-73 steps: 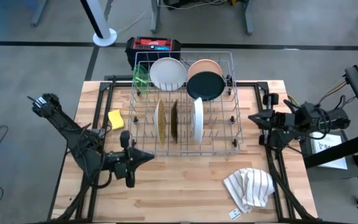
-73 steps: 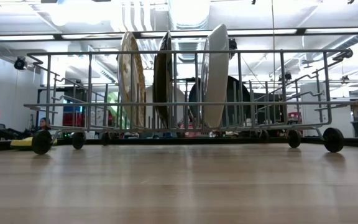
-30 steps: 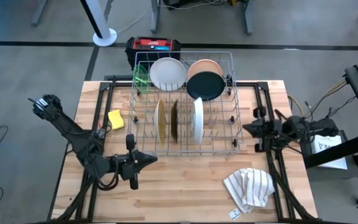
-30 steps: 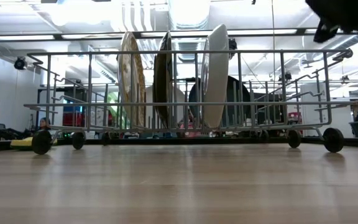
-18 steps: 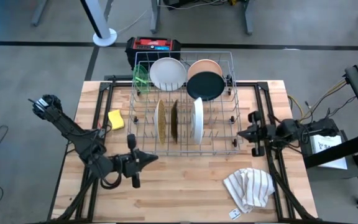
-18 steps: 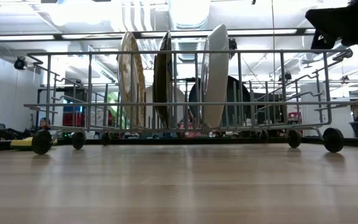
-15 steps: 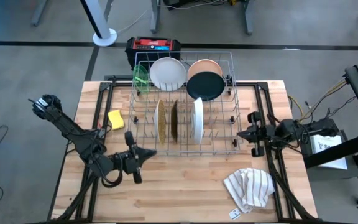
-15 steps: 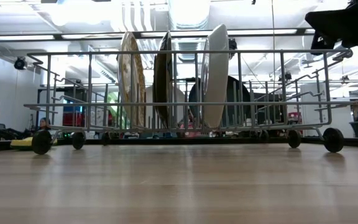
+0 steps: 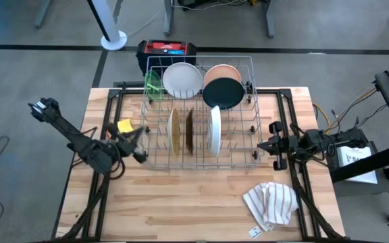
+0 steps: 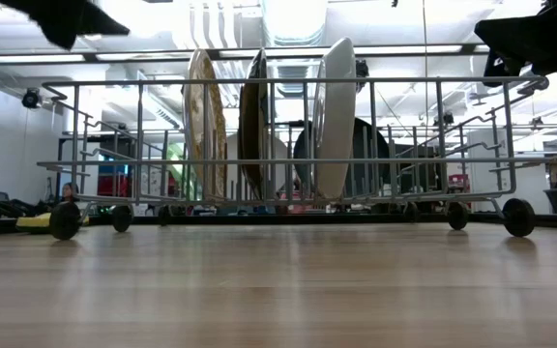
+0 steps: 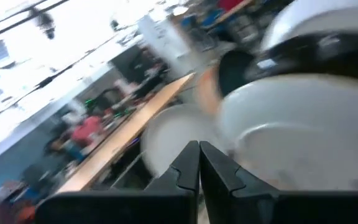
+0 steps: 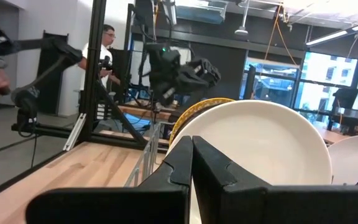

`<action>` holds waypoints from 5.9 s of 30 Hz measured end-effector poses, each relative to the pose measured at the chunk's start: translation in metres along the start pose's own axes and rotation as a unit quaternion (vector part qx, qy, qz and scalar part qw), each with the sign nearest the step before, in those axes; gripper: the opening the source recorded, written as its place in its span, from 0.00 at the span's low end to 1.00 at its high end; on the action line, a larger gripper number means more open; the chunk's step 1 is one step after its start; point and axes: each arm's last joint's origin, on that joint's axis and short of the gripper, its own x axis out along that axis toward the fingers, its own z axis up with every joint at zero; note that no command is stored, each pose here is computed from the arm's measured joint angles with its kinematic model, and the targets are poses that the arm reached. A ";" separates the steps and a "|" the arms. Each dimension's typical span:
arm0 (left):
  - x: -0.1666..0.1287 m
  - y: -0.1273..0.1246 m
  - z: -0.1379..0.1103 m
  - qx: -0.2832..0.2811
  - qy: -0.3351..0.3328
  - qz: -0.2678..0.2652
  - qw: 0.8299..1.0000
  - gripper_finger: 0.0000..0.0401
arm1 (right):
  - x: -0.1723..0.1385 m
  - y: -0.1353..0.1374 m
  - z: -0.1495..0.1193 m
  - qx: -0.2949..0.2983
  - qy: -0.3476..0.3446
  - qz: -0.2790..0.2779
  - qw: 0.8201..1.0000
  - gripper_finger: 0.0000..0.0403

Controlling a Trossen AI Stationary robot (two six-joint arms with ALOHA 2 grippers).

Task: Sort dishes
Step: Return to Home Position

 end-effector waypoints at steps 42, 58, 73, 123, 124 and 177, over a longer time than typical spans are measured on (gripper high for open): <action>0.067 0.115 -0.125 -0.086 0.153 0.265 0.948 0.00 | 0.000 0.000 -0.002 -0.013 0.011 0.000 1.000 0.00; 0.106 0.115 -0.125 -0.033 0.159 0.275 0.948 0.00 | 0.000 0.001 -0.007 -0.003 0.037 0.005 0.999 0.00; 0.120 0.118 -0.143 0.012 0.249 0.329 0.911 0.00 | 0.000 0.002 -0.011 0.037 0.056 0.007 0.998 0.00; 0.122 0.117 -0.145 0.001 0.251 0.331 0.909 0.00 | 0.000 0.002 -0.010 0.037 0.055 0.007 0.998 0.00; 0.122 0.117 -0.145 0.001 0.251 0.331 0.909 0.00 | 0.000 0.002 -0.010 0.037 0.055 0.008 0.998 0.00; 0.122 0.117 -0.145 0.001 0.251 0.332 0.909 0.00 | 0.000 0.002 -0.010 0.037 0.055 0.007 0.998 0.00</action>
